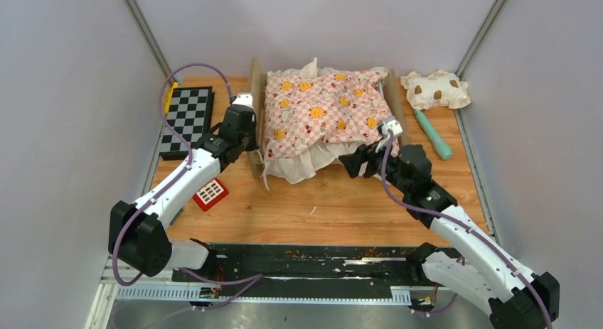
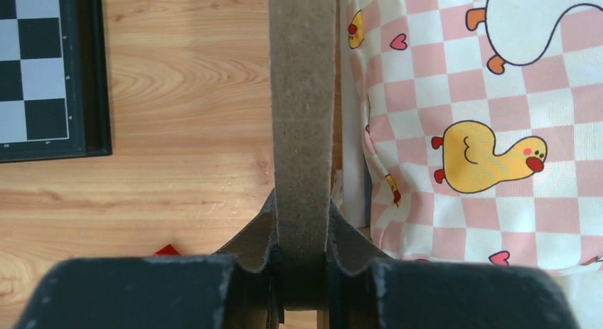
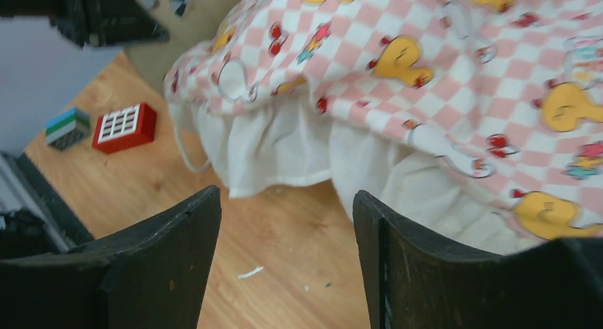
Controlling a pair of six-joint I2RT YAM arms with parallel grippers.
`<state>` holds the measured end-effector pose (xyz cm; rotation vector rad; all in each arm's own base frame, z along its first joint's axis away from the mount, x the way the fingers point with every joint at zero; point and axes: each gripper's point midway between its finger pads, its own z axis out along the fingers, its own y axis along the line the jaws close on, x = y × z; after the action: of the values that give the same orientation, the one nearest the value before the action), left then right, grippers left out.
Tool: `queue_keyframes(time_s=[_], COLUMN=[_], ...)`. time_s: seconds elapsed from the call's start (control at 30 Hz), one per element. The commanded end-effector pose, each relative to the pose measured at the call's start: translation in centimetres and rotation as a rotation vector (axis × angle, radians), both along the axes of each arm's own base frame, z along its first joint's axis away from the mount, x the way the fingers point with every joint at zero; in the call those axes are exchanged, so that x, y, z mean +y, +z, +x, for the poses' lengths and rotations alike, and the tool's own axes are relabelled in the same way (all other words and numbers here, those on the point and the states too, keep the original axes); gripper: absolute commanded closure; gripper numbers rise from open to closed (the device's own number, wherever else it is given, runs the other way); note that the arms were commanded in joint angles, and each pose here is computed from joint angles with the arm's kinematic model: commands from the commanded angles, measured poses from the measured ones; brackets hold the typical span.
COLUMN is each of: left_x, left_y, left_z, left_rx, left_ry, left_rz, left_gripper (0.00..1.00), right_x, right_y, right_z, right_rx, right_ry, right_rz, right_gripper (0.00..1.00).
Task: Set up the pet bed
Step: Move the bed frame to the center of the board, then adjust the ropes on the bed frame.
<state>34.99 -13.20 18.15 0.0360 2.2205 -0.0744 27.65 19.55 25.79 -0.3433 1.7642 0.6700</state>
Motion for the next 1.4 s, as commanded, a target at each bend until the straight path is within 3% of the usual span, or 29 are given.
queue_keyframes(time_s=[0.0, 0.23, 0.33, 0.6, 0.73, 0.87, 1.37], left_x=[-3.8, -4.7, -4.1, -2.8, -2.6, -2.5, -2.8], left_y=[3.0, 5.8, 6.7, 9.8, 12.1, 13.0, 14.0], left_z=[-0.4, 0.1, 0.6, 1.0, 1.4, 1.8, 1.7], left_rx=[-0.036, -0.096, -0.126, -0.191, -0.225, -0.227, -0.225], left_ry=[-0.234, -0.29, -0.223, -0.142, -0.144, -0.151, -0.15], left_rz=[-0.02, -0.036, -0.049, -0.049, -0.03, 0.0, -0.022], left_gripper=[0.97, 1.0, 1.0, 1.0, 1.0, 1.0, 1.0], right_x=[3.9, 8.5, 9.7, 8.4, 9.3, 11.5, 19.2], right_y=[-0.9, -5.3, -6.8, -12.3, -13.9, -13.6, -13.9], right_z=[-3.3, -8.6, -9.0, -3.5, -2.1, -2.4, -3.5], right_rx=[-0.066, -0.128, -0.105, 0.02, 0.062, 0.016, -0.142], right_ry=[0.15, 0.31, 0.323, 0.018, 0.008, 0.107, 0.242], right_rz=[0.104, 0.099, 0.122, -0.03, -0.057, -0.015, 0.06], right_gripper=[0.32, 0.32, 0.32, 0.38, 0.44, 0.46, 0.26])
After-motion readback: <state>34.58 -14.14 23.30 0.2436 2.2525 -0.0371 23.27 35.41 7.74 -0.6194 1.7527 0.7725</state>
